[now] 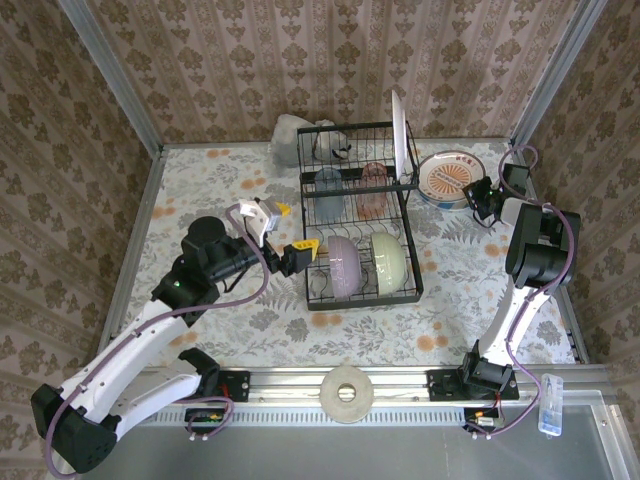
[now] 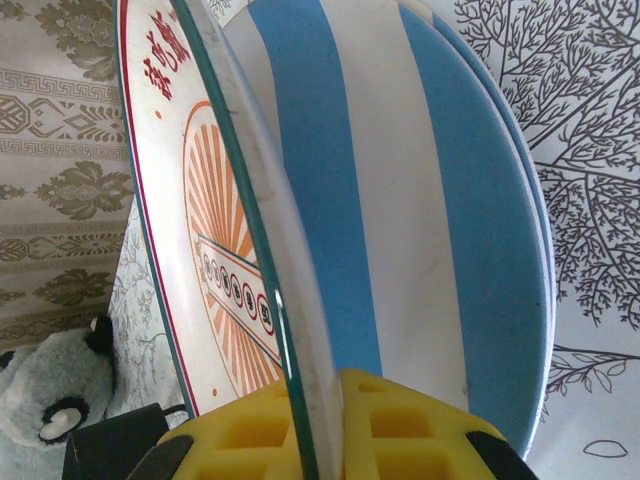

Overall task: Unload the mixed dishes from the dish rack
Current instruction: Place the plate on the plate.

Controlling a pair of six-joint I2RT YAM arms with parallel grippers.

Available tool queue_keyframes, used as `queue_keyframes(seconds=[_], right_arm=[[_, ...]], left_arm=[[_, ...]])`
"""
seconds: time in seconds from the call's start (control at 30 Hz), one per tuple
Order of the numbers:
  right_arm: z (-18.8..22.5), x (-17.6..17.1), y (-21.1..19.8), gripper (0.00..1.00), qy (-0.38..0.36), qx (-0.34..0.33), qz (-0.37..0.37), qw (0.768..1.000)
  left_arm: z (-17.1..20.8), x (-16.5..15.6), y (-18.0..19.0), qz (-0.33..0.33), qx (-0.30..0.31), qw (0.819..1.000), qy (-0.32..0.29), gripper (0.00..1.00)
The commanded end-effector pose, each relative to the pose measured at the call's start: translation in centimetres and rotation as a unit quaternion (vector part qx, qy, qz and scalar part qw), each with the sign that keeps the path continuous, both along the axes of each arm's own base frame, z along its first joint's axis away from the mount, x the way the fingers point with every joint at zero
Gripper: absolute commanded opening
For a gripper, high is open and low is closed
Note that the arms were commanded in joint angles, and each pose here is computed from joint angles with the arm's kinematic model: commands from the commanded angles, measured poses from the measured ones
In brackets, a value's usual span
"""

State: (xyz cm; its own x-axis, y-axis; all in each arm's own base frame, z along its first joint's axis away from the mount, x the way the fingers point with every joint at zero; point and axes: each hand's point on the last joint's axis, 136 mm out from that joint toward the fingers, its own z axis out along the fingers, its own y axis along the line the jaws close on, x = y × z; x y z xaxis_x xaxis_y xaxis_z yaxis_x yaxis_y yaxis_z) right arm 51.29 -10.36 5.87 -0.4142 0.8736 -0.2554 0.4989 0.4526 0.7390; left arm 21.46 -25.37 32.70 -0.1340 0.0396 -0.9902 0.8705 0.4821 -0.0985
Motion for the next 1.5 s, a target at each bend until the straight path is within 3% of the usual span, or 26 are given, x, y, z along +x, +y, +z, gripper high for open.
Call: queue_keyframes(seconds=[0.0, 0.27, 0.63, 0.93, 1.1, 1.47], right_arm=[[-1.4, -0.9, 0.2, 0.00, 0.016, 0.011, 0.007, 1.000], [-1.8, -1.4, 0.0, 0.00, 0.025, 0.013, 0.004, 1.000], [-2.4, -2.1, -0.2, 0.10, 0.033, 0.015, 0.002, 0.999], [-2.3, -2.3, -0.3, 0.23, 0.036, 0.015, 0.003, 0.999], [-2.1, -2.3, -0.3, 0.36, 0.040, 0.014, 0.003, 0.999], [-1.9, -3.4, -1.3, 0.56, 0.091, -0.012, -0.010, 0.996]], left_arm=[[0.3, -0.4, -0.2, -0.016, -0.012, 1.000, 0.000, 1.00], [0.3, -0.5, -0.2, -0.018, -0.012, 1.000, 0.000, 1.00], [0.1, -0.2, -0.3, -0.012, -0.006, 1.000, 0.004, 1.00], [0.2, -0.2, -0.2, -0.011, -0.007, 1.000, 0.004, 1.00], [0.2, -0.2, -0.2, -0.010, -0.006, 1.000, 0.003, 1.00], [0.1, -0.2, -0.2, -0.009, -0.005, 1.000, 0.002, 1.00]])
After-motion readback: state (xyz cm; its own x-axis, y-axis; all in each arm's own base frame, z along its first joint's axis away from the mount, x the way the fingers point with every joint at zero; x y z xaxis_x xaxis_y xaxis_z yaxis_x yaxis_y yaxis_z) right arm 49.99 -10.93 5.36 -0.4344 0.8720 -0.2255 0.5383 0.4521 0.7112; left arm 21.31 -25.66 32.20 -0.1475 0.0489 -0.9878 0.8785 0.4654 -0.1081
